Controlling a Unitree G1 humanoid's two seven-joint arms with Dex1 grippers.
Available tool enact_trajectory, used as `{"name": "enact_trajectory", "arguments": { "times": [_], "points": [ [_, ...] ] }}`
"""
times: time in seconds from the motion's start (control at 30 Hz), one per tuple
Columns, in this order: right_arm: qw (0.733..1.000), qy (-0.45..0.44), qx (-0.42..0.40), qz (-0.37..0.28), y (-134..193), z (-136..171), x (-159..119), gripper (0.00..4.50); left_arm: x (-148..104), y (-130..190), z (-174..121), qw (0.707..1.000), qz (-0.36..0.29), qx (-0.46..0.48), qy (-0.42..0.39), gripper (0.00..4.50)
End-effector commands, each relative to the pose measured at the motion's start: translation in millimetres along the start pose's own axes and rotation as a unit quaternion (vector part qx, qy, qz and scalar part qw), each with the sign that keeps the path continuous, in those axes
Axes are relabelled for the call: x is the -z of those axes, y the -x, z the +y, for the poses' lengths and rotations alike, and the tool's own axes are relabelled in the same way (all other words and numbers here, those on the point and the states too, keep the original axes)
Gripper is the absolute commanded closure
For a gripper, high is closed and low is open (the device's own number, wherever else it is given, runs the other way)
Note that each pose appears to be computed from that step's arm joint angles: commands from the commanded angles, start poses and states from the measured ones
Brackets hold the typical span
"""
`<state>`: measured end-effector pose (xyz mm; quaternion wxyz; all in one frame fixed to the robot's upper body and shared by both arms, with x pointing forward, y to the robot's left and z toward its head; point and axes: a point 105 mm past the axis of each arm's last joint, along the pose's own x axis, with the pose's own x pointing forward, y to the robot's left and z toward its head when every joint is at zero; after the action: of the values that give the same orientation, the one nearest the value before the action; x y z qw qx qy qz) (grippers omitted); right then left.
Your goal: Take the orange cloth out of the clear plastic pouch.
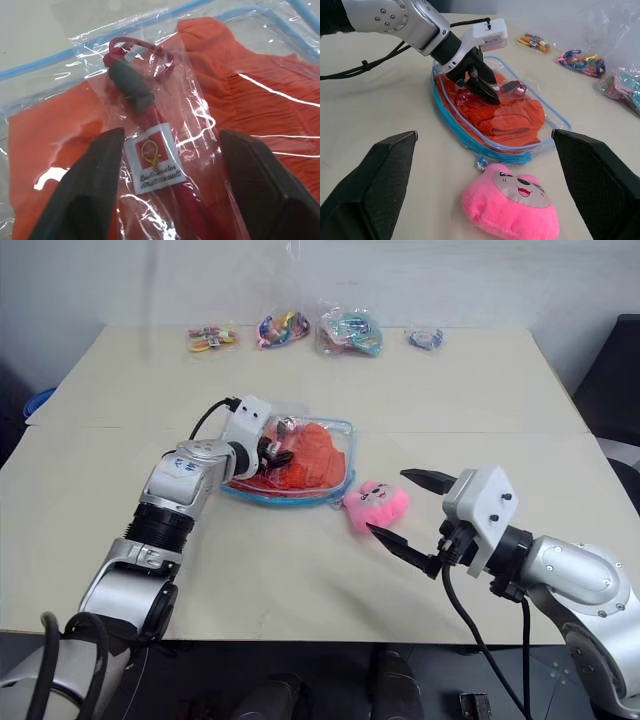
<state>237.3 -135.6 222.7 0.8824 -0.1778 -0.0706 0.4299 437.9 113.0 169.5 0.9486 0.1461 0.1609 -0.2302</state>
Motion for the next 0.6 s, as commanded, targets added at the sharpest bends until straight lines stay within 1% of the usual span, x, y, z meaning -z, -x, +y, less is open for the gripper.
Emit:
{"name": "enact_trajectory", "arguments": {
  "times": [0.03, 0.17, 0.23, 0.3, 0.4, 0.5, 0.6],
  "points": [
    [1.000, 0.024, 0.003, -0.007, 2.0, -1.9, -9.0, 0.00, -9.0, 3.4, 4.8, 1.000, -0.016, -0.012, -0.004, 2.61],
    [1.000, 0.026, 0.002, -0.006, 1.8, -3.6, -8.7, 0.00, -8.0, 5.7, 5.9, 1.000, -0.018, -0.014, -0.005, 3.86],
    [1.000, 0.027, 0.000, -0.006, 1.2, -4.4, -9.1, 0.00, -11.2, 9.1, 8.4, 1.000, -0.024, -0.018, -0.003, 4.48],
    [1.000, 0.028, -0.005, -0.008, 0.2, -5.0, -9.9, 0.00, -19.1, 15.2, 15.0, 0.999, -0.041, -0.029, 0.003, 4.48],
    [0.999, 0.026, -0.020, -0.011, -2.9, -3.8, -11.2, 0.00, -29.2, 31.7, 39.7, 0.995, -0.067, -0.068, 0.038, 4.48],
    [0.998, 0.022, -0.049, -0.016, -5.5, 1.6, -12.7, 0.00, -24.5, 58.1, 84.0, 0.985, -0.072, -0.147, 0.052, 4.48],
    [0.997, 0.016, -0.078, -0.023, -8.9, 5.9, -15.1, 0.00, -2.5, 95.9, 137.0, 0.969, -0.052, -0.233, 0.061, 4.48]
  ]
}}
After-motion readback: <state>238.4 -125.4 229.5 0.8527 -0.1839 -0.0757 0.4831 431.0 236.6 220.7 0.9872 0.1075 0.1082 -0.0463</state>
